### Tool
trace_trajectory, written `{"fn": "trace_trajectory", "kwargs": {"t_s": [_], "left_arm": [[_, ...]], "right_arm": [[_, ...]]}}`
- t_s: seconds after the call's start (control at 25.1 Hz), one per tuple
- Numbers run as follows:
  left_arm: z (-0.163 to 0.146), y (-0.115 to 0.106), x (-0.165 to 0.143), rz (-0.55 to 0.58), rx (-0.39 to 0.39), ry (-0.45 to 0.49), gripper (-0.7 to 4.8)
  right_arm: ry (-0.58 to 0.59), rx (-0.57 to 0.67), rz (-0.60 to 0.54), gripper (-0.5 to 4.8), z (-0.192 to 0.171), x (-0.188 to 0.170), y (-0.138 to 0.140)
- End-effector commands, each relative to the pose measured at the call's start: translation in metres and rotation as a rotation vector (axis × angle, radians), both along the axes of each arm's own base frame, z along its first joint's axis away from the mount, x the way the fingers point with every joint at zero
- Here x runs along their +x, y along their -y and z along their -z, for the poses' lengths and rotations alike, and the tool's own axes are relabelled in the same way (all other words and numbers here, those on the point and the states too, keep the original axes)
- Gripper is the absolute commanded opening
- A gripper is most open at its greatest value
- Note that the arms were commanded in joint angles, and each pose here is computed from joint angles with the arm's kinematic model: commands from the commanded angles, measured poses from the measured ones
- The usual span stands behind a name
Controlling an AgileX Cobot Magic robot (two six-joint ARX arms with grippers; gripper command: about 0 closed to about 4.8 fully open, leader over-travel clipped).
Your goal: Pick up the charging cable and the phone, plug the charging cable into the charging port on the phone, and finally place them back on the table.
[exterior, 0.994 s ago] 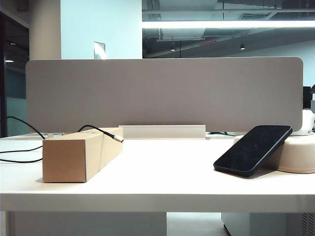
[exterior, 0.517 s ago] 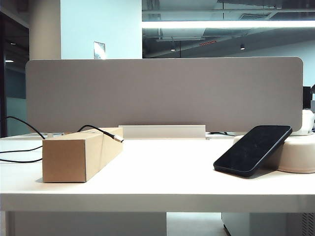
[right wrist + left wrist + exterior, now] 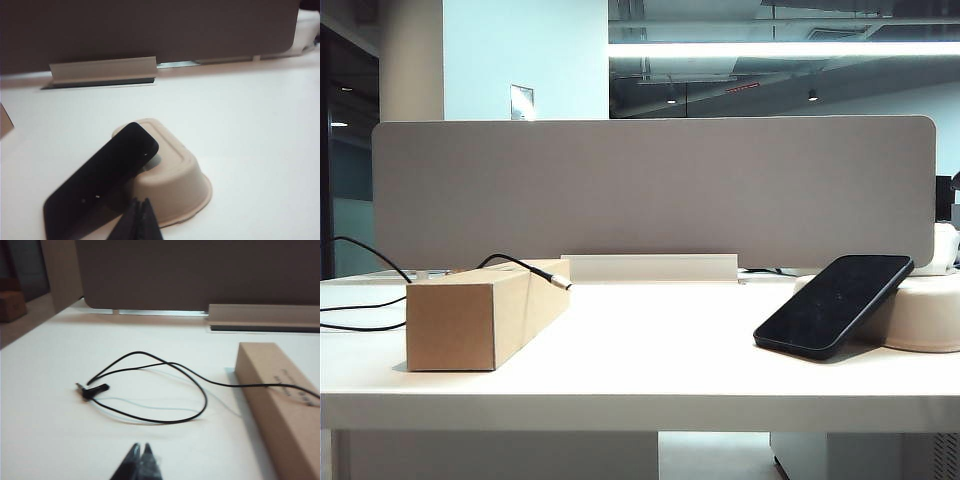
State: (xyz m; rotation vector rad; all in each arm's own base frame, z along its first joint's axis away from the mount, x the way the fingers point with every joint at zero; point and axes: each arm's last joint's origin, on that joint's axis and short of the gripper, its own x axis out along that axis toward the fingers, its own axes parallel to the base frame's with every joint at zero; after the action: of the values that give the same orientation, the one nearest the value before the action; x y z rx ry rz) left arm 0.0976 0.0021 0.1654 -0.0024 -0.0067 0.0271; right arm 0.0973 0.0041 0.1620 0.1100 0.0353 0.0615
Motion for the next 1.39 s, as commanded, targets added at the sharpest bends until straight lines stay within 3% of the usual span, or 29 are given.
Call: {"fn": "trace_trajectory", "kwargs": {"t_s": [0.04, 0.2, 0.48, 0.68, 0.91, 1.39], "left_arm": [[-0.010, 0.003, -0.001, 0.098, -0.054, 0.082, -0.06], [-0.017, 0.004, -0.002, 0.157, -0.046, 0.151, -0.06], [-0.023, 0.007, -0.004, 0.242, -0.039, 0.174, -0.06], [-0.031, 0.007, -0.006, 0.249, -0.038, 0.184, -0.06], [-0.054, 0.007, -0.008, 0.254, -0.074, 0.208, -0.06], [-0.087, 0.007, 0.005, 0.252, -0.082, 0.150, -0.06]], "right_arm": [[0.004, 0.030, -0.005, -0.01, 0.001, 0.000, 0.000], [0.006, 0.031, -0.033, -0.01, 0.000, 0.000, -0.001], [-0.011, 0.050, -0.080, -0.01, -0.002, -0.001, -0.005], [-0.061, 0.056, -0.128, -0.01, -0.014, -0.007, -0.010], [-0.093, 0.149, -0.120, 0.00, -0.036, -0.011, -0.010], [-0.197, 0.180, -0.156, 0.01, -0.066, 0.004, -0.014]]}}
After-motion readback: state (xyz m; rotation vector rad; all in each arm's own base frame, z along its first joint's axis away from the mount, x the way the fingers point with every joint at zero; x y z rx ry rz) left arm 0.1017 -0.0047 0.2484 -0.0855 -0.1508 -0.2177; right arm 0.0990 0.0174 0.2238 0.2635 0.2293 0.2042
